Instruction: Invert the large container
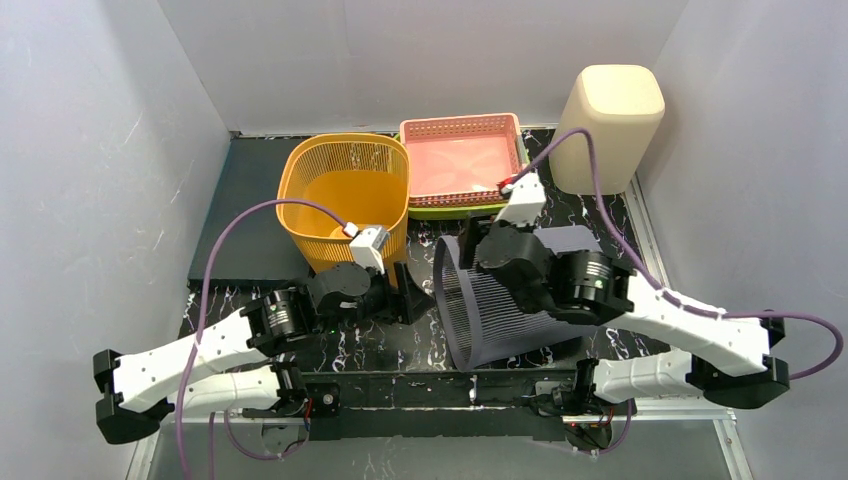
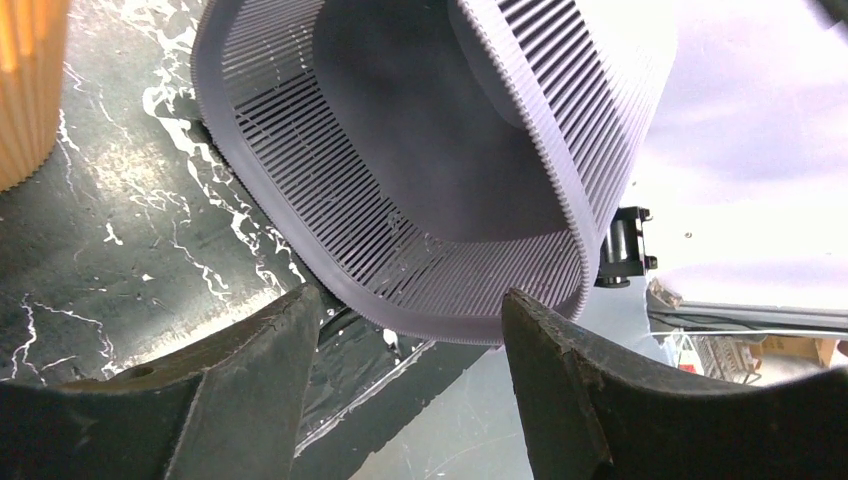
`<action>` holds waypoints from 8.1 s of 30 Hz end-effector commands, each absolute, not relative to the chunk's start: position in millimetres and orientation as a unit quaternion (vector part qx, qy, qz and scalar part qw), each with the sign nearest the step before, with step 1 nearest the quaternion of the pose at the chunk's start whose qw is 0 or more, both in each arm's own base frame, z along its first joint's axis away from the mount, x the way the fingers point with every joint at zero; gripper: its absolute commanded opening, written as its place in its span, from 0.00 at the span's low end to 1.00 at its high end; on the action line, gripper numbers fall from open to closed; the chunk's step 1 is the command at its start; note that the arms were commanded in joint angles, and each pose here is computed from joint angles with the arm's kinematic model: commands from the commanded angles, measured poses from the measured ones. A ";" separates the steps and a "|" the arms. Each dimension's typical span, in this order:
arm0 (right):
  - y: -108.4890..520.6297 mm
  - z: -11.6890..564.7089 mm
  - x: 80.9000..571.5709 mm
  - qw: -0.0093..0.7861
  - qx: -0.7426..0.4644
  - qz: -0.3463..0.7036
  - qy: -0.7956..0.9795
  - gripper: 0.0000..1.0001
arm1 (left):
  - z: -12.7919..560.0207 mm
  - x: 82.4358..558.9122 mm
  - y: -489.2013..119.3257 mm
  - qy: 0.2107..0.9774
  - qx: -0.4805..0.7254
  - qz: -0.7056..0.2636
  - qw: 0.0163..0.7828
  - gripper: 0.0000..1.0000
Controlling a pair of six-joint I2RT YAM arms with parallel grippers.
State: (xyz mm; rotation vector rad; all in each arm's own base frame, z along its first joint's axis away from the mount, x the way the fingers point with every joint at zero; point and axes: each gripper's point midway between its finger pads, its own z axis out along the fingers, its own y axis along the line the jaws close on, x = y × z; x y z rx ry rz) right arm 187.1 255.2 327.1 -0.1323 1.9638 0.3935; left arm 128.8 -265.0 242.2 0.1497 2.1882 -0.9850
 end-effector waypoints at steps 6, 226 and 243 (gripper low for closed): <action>142.2 358.2 199.8 0.621 -0.010 0.019 0.784 0.78 | 269.1 127.4 -296.1 0.834 0.068 -0.393 0.381 0.65; 243.7 348.1 207.8 0.471 -0.296 -0.085 0.826 0.96 | 209.2 108.5 -211.1 0.894 0.094 -0.239 0.368 0.62; 216.5 301.7 219.6 0.490 -0.251 -0.178 0.816 0.99 | 207.3 106.4 -206.0 0.897 0.095 -0.235 0.363 0.64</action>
